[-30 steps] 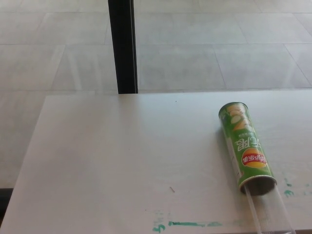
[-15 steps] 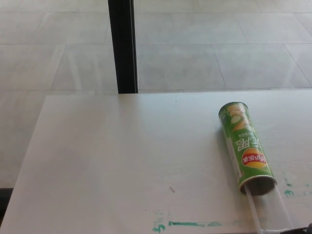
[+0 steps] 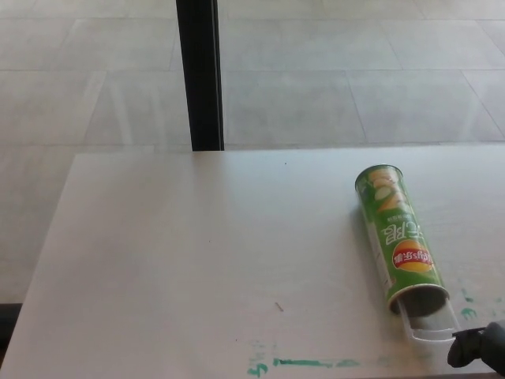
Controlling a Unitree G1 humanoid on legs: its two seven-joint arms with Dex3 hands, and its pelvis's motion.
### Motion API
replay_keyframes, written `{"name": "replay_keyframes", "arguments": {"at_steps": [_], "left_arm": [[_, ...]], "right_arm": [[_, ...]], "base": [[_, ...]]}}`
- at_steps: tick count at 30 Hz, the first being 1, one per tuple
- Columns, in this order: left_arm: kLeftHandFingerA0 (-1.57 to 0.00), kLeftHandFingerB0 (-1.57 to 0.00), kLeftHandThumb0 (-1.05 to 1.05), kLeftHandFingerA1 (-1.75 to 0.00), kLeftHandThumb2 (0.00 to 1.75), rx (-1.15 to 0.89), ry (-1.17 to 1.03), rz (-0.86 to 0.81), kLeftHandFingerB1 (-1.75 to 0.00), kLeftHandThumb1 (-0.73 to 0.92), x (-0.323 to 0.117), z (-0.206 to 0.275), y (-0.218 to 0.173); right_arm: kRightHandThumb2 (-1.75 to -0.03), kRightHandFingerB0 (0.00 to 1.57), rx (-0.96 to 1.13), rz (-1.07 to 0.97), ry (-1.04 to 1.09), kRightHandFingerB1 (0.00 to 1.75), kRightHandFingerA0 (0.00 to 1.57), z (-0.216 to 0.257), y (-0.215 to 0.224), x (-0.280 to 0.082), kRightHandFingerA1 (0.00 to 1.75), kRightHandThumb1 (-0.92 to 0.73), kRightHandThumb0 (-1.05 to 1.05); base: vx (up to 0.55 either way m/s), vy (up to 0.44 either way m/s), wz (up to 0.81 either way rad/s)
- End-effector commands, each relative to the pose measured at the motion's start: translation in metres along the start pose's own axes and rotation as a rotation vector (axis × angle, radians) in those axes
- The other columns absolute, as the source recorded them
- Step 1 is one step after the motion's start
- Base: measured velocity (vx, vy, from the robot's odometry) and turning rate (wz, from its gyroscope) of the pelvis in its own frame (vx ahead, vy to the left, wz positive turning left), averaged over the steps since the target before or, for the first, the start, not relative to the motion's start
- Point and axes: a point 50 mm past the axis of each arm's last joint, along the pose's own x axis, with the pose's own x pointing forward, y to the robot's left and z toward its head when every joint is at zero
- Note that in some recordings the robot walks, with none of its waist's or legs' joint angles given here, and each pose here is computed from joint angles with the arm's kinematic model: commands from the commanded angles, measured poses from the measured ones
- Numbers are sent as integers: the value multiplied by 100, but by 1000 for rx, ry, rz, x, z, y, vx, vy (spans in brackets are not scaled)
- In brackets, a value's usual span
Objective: Use the right hand as a fist to push the chips tray inside its container kept in the middle of the desk
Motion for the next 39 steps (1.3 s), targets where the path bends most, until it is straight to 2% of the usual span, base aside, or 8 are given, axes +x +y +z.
{"name": "replay_keyframes", "arguments": {"at_steps": [1,5,14,16,20,31,32,39], "left_arm": [[-51,-32,-74,-68,106,28,-32,11,-54,69,-1,8,9],[-57,-35,-75,-68,66,33,-41,10,-40,86,-1,9,10],[-56,-36,-77,-71,106,47,-47,19,-55,69,-2,11,12],[-57,-36,-73,-64,65,27,-43,18,-41,86,-1,10,11],[-52,-34,-72,-69,106,42,-45,19,-55,69,-1,11,12],[-55,-37,-74,-61,66,64,-38,17,-42,87,-2,10,12],[-48,-29,-74,-67,106,39,-38,10,-54,68,-2,9,13],[-56,-37,-73,-63,65,62,-37,17,-41,86,-2,9,13]], "right_arm": [[-61,45,-27,-64,68,43,80,-3,-4,4,108,-71,-58],[-62,45,-35,-98,62,43,81,0,-8,8,117,-71,-58],[-62,44,-17,-92,60,41,79,9,-12,22,97,-73,-59],[-61,44,-10,-113,58,42,80,10,-14,27,107,-71,-58],[-61,46,7,-135,72,42,80,10,-19,33,97,-70,-56],[-61,44,42,-146,105,41,79,2,-22,49,81,-71,-55],[-61,43,50,-142,114,41,81,0,-22,51,88,-71,-55],[-62,43,40,-161,132,42,78,-5,-20,52,87,-69,-57]], "base": [[0,0,0],[0,0,0],[0,0,0],[0,0,0],[0,0,0],[0,0,0],[0,0,0],[0,0,0]]}}
